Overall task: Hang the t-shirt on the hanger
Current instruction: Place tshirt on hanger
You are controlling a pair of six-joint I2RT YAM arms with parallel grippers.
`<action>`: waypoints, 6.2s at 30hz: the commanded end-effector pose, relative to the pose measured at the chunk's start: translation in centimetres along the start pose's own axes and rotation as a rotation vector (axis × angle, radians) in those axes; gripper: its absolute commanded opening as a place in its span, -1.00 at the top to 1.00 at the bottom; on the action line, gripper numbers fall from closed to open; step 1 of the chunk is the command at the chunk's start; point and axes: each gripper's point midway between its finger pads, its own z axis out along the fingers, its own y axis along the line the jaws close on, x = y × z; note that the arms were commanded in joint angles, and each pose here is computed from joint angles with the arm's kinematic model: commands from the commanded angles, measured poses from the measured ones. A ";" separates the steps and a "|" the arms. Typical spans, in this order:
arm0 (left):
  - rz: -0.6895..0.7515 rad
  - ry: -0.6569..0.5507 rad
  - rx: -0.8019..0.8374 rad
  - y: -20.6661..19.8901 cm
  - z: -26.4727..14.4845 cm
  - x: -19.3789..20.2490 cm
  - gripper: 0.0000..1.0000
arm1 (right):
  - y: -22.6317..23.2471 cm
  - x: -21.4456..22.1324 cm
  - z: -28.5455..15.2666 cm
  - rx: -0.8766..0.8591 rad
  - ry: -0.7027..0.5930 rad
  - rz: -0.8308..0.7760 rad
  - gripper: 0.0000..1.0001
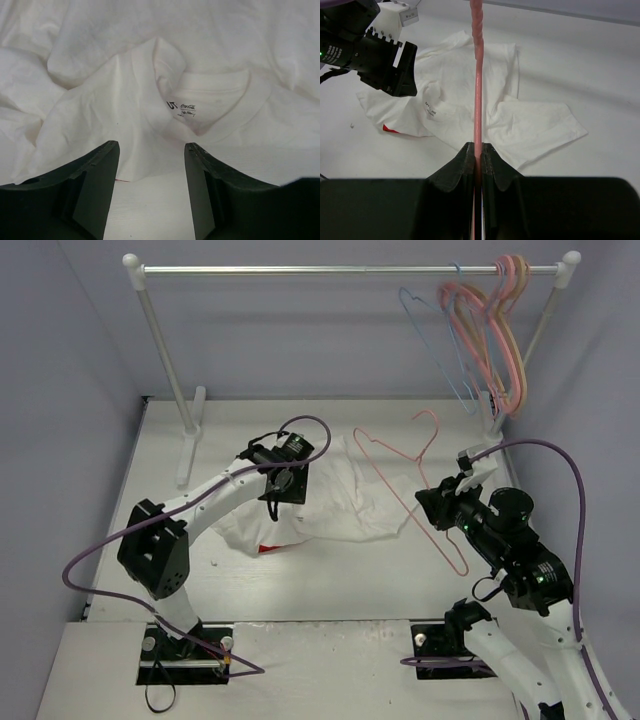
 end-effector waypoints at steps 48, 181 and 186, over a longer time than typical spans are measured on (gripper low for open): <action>-0.090 0.017 -0.145 0.1 3.1 -3.1 0.63 | 0.1 -1.6 -0.4 0.020 -0.106 -0.037 1.00; 0.440 -0.689 0.486 -2.5 -25.6 -10.7 1.00 | 11.6 -10.0 6.0 -0.742 -0.475 -0.076 1.00; 0.426 -0.622 0.528 -3.2 -21.5 -7.8 1.00 | 10.7 -4.5 7.0 -0.737 -0.395 -0.010 1.00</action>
